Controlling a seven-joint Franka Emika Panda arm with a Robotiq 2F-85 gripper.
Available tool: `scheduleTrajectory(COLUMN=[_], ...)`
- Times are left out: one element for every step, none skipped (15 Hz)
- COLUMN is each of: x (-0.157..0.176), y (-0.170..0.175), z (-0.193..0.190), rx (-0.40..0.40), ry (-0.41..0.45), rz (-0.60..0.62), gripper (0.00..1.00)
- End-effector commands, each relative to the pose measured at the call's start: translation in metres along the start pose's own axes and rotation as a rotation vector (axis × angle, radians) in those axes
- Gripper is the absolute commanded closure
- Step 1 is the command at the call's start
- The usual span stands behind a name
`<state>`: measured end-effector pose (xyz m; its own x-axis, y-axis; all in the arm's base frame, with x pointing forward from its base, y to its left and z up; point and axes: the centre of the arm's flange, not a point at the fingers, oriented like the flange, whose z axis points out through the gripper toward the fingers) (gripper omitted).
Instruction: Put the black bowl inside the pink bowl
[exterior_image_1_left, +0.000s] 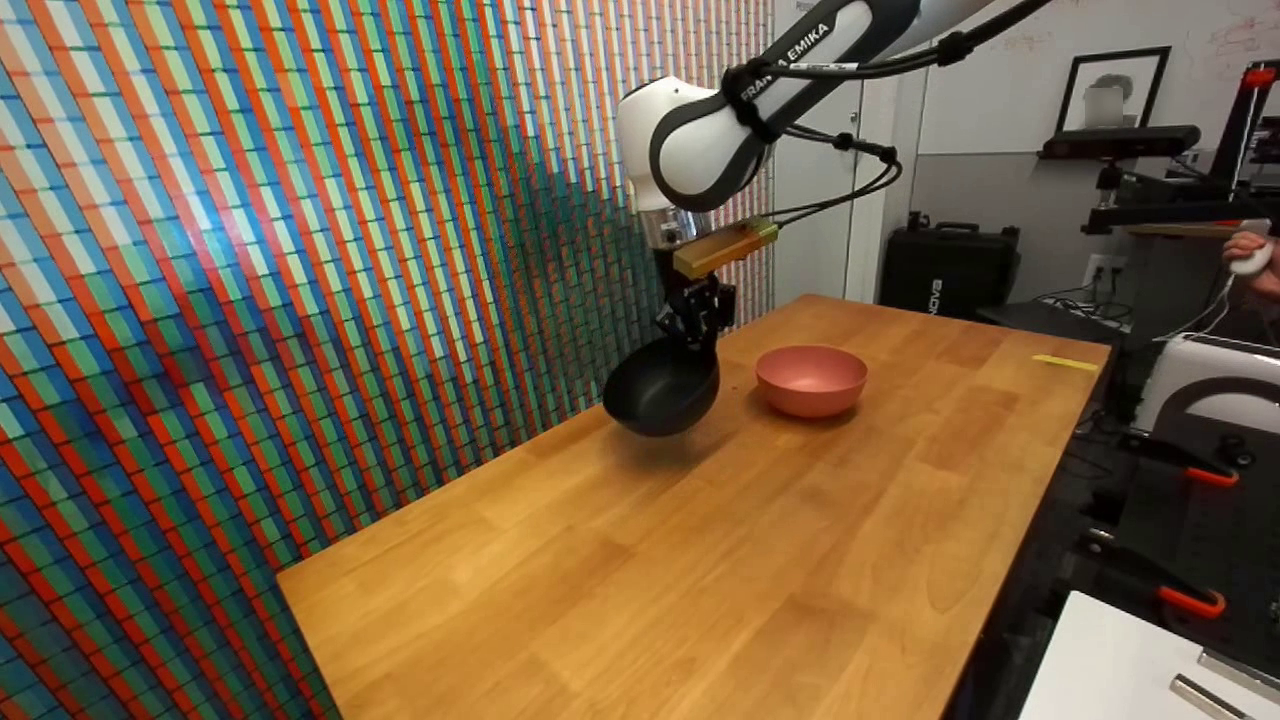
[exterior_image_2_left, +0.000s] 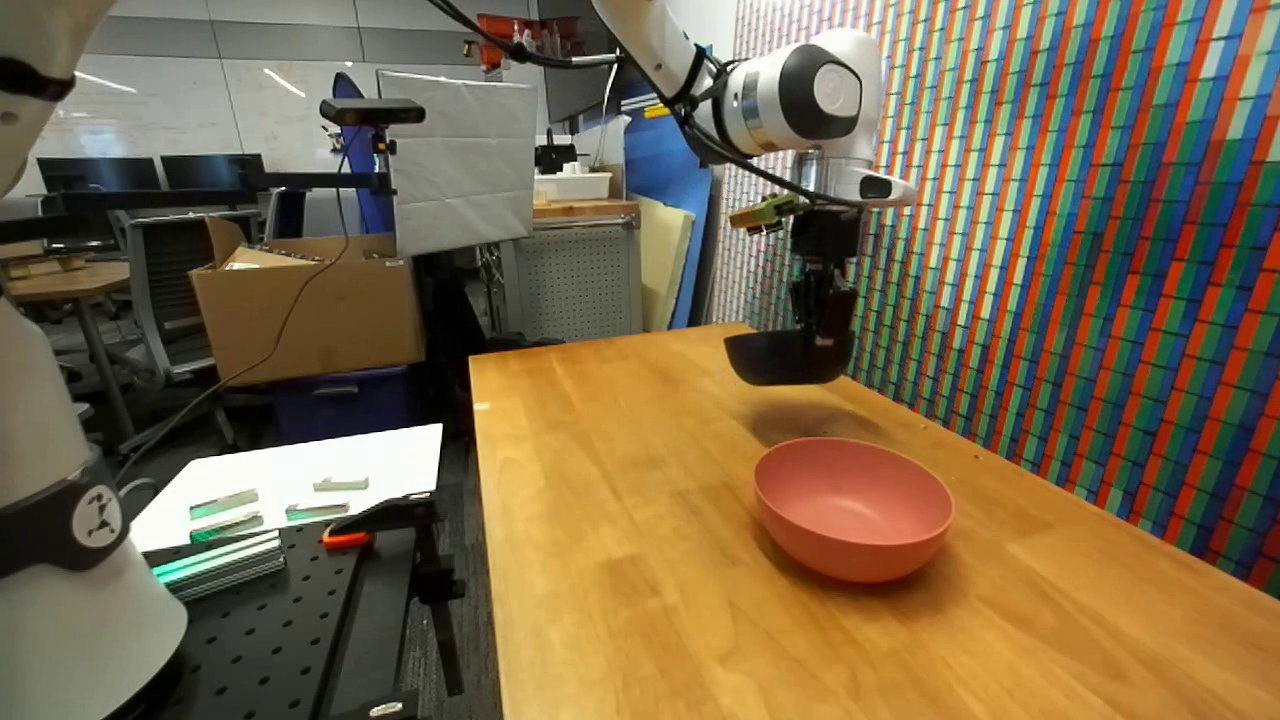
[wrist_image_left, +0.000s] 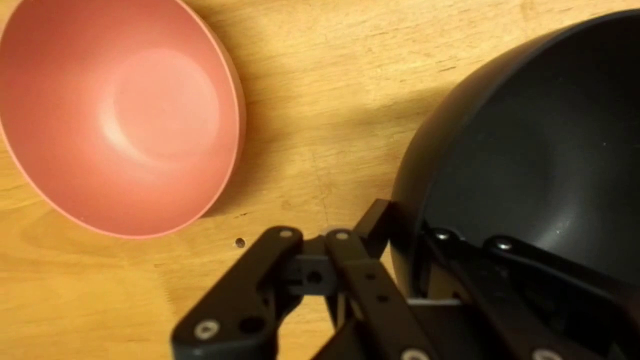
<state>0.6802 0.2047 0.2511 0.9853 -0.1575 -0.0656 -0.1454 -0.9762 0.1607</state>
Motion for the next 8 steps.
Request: scheduleTrajectory(x=[-0.002, -0.003, -0.004, -0.005, -0.006, -0.008, -0.011, -0.014], y=[0.022, 0.033, 0.044, 0.056, 0.070, 0.084, 0.100, 0.114], z=[-0.032, -0.036, -0.040, -0.042, -0.043, -0.045, -0.045, -0.045], rx=[0.030, 0.033, 0.032, 0.029, 0.028, 0.027, 0.032, 0.036], ry=[0.006, 0.010, 0.014, 0.016, 0.013, 0.013, 0.007, -0.001], rz=[0.016, 0.032, 0.048, 0.066, 0.086, 0.104, 0.126, 0.146], gripper=[0.96, 0.96, 0.96, 0.96, 0.96, 0.96, 0.96, 0.96])
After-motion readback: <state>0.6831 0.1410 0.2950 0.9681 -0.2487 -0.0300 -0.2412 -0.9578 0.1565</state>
